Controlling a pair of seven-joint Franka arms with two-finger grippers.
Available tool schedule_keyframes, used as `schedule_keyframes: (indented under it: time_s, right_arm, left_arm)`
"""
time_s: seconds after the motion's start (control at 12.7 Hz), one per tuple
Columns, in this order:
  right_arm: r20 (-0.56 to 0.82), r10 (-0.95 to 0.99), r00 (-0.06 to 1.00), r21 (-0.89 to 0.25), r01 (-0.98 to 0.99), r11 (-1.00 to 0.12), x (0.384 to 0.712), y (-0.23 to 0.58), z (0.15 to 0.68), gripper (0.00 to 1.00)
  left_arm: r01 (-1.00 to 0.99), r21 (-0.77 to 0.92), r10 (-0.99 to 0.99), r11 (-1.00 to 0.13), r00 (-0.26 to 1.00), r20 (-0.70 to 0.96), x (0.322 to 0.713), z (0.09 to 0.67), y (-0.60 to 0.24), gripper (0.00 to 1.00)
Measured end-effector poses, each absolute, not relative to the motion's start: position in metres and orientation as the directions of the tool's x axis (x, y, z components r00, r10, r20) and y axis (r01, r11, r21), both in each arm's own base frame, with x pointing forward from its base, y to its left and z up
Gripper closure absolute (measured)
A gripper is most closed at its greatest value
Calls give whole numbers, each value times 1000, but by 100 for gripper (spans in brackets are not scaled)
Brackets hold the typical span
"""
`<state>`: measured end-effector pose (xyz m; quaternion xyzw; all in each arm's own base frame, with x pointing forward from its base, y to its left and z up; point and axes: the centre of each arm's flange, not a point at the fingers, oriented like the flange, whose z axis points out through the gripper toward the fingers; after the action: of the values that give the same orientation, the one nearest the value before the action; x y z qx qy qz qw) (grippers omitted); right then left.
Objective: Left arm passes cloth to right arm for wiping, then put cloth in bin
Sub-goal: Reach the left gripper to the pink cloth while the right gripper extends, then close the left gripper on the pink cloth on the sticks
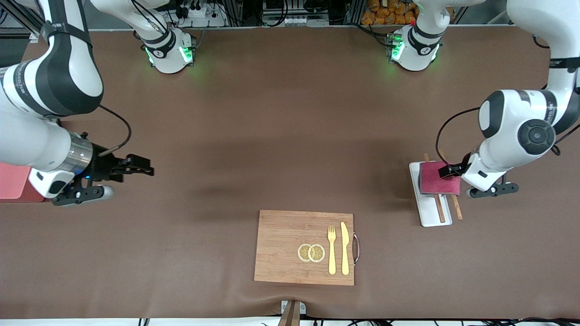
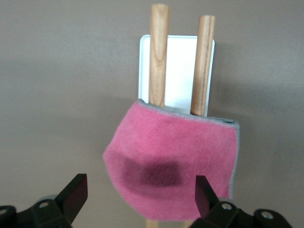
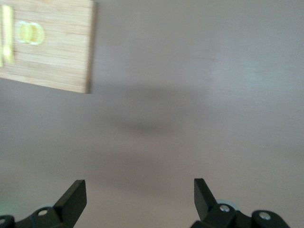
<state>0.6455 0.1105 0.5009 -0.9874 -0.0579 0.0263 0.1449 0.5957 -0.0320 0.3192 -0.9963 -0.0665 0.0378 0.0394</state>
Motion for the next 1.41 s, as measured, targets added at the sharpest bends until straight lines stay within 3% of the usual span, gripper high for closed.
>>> schedule_keyframes:
  time_s: [0.16, 0.39, 0.86, 1.41]
  right_arm:
    - [-67, 93, 993, -389, 60, -919, 643, 116, 501, 0]
    - [-124, 68, 990, -516, -6, -857, 641, 111, 501, 0]
    - [-174, 26, 984, -537, -72, -841, 637, 138, 503, 0]
    - [-284, -150, 947, -491, -278, -826, 636, 141, 505, 0]
  left_arm:
    - [145, -88, 152, -986, 985, -80, 593, 310, -46, 10]
    - [152, -91, 160, -984, 983, -89, 591, 303, -50, 15]
    - [163, -96, 172, -982, 981, -88, 592, 301, -40, 78]
    - [162, -95, 170, -982, 982, -85, 592, 302, -41, 78]
